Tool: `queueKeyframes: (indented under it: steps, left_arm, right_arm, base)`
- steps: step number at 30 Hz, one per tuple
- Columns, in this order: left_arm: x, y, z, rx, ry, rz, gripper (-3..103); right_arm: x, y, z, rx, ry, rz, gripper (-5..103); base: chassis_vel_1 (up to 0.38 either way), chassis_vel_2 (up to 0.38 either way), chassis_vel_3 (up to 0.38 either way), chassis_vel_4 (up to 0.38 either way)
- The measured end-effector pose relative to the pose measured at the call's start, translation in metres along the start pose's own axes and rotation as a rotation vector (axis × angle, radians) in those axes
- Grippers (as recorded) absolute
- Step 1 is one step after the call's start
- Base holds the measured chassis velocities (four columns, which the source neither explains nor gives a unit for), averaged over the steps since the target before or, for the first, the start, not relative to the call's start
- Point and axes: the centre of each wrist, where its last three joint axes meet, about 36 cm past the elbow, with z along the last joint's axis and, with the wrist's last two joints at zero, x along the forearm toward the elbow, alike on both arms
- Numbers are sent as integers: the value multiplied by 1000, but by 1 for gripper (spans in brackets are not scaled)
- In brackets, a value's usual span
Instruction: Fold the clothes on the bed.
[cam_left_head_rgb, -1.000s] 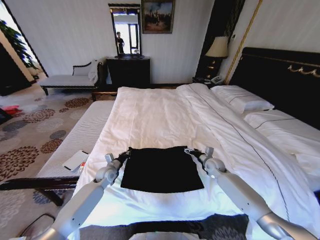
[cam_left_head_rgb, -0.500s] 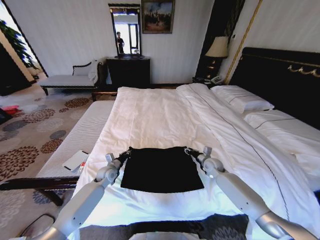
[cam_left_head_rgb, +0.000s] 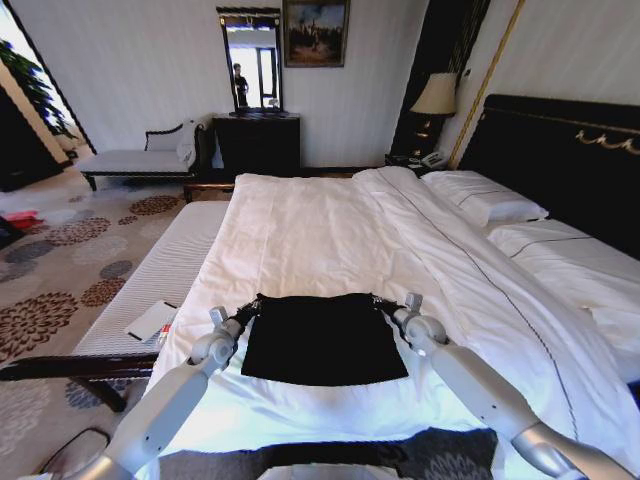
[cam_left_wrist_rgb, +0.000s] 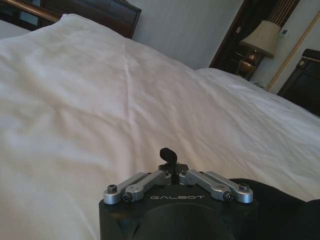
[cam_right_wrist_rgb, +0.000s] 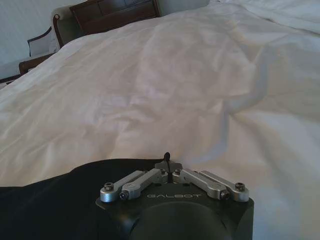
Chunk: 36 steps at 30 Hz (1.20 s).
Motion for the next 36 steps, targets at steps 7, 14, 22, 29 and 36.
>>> queueKeyframes:
  steps: [7,14,22,29,36]
  left_arm:
    - [3,0,-5,5,-22,-3,2]
    - [16,-7,-38,23,-92,10,2]
    - [57,-30,-111,55,-255,67,2]
    - [106,-37,-150,46,-360,106,2]
    - [154,-51,-170,-9,-422,132,2]
  right_arm:
    - [9,2,-8,-20,-35,-2,0]
    - [35,15,-43,-50,-132,-36,0]
    - [83,47,-103,-64,-291,-121,0]
    - [115,63,-129,-52,-366,-164,0]
    - [149,79,-147,-54,-418,-211,0]
  base:
    - [0,0,0,0]
    - [0,0,0,0]
    - [0,0,0,0]
    - [0,0,0,0]
    - [0,0,0,0]
